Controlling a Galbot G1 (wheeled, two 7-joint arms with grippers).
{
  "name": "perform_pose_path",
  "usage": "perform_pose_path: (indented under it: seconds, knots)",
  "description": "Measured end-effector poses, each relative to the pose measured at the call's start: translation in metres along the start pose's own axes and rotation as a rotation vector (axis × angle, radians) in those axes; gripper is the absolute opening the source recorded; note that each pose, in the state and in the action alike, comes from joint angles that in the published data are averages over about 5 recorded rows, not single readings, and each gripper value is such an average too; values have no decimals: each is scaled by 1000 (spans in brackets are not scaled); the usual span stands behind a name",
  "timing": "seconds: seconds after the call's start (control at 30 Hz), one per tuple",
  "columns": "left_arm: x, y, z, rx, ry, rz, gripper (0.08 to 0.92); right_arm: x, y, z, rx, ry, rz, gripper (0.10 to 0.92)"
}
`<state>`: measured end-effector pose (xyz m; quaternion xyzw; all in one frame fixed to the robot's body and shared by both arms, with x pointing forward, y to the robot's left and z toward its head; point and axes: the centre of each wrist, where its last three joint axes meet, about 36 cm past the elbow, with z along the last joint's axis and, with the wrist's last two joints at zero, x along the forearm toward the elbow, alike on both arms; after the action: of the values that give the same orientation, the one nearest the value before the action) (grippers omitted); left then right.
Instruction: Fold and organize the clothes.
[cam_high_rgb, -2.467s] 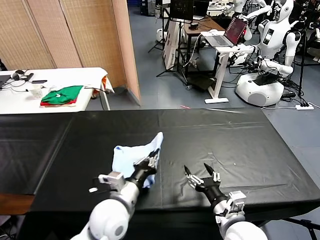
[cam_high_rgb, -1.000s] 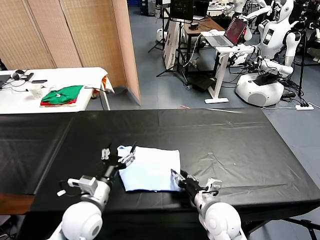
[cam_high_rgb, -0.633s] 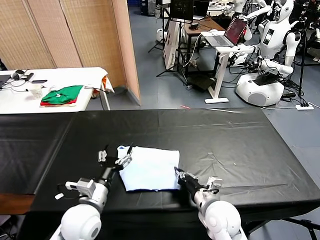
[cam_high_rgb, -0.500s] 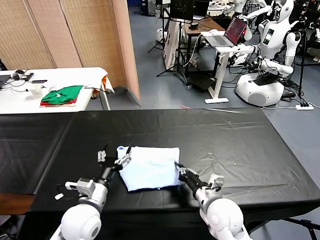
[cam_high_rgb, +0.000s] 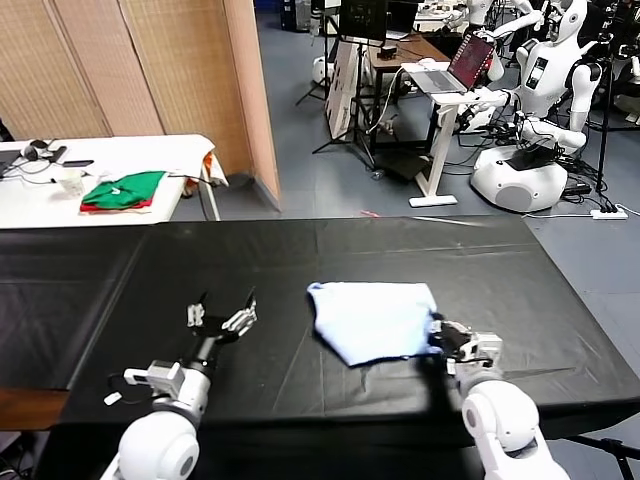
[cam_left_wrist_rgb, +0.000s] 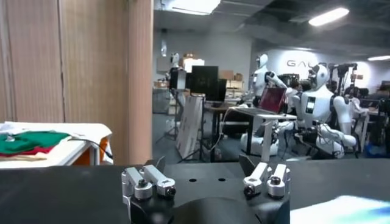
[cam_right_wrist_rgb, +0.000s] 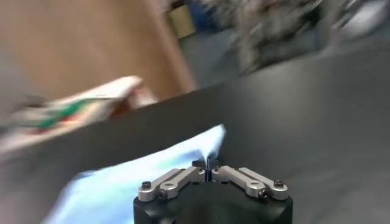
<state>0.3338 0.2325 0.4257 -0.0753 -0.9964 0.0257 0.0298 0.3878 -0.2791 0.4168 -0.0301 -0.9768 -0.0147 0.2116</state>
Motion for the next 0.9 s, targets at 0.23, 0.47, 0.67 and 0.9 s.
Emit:
perform_pose_path:
  seconds: [0.23, 0.47, 0.67, 0.9]
  knots:
    - [2, -5, 11, 2, 10, 6, 907, -3, -19, 0, 42, -5, 89, 150]
    - [2, -7, 18, 5, 19, 9, 907, 6, -35, -8, 97, -2, 87, 419]
    - [0, -7, 17, 6, 16, 11, 907, 29, -40, -24, 204, -56, 89, 783]
    - [-4, -7, 15, -7, 6, 9, 907, 69, -9, -28, 415, -180, -71, 905]
